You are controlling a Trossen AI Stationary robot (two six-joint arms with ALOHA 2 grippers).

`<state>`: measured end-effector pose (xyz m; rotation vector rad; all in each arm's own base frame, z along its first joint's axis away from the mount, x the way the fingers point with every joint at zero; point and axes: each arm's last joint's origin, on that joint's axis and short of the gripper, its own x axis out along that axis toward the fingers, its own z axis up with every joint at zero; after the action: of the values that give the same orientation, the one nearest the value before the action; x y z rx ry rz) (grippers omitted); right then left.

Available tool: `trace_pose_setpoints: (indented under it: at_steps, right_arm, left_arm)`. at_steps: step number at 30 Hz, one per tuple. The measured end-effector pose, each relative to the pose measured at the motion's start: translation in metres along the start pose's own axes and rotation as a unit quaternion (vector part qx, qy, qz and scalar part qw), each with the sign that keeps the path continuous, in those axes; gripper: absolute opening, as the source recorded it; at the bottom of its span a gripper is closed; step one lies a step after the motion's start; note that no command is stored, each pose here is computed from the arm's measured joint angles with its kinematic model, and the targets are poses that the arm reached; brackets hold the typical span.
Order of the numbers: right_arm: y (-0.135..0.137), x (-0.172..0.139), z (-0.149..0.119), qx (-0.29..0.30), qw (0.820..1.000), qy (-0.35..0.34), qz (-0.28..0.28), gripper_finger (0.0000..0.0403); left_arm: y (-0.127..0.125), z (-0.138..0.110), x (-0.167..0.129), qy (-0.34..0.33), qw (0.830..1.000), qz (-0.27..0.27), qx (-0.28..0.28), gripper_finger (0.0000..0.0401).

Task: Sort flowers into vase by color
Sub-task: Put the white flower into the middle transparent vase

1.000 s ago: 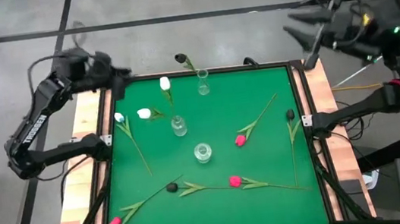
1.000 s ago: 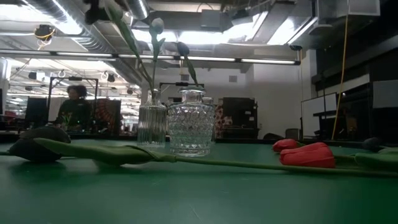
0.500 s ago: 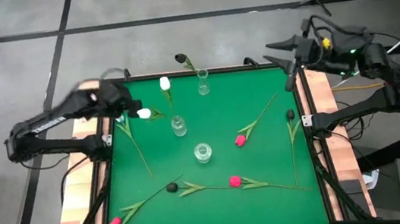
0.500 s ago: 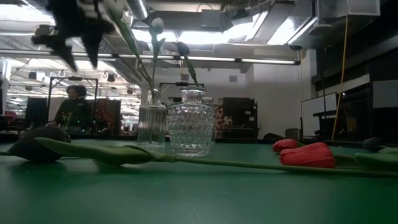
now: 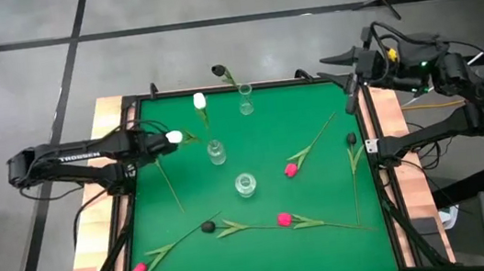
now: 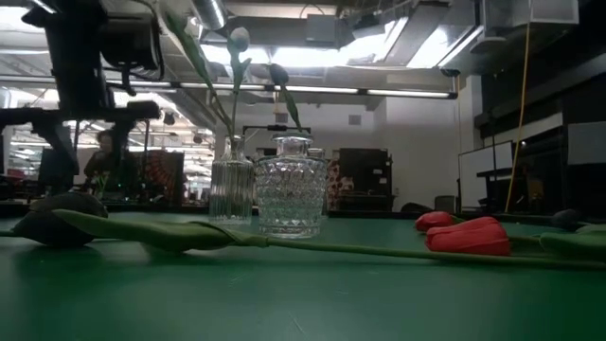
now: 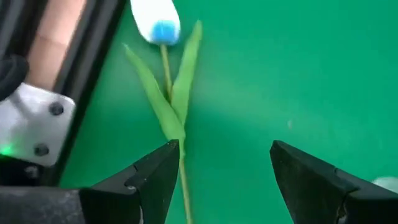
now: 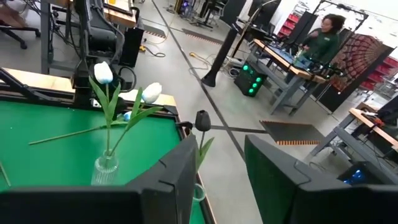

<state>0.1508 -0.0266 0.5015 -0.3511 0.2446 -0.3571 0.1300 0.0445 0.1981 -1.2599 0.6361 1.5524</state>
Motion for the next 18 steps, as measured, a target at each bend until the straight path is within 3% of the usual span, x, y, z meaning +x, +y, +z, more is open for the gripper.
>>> trace_pose_setpoints:
  at_steps: [18]
  right_arm:
    - [0.002,0.000,-0.001,-0.003,0.999,0.000,0.032,0.0135]
  left_arm:
    - [-0.011,-0.019,0.044,-0.005,0.994,0.111,-0.022,0.0249]
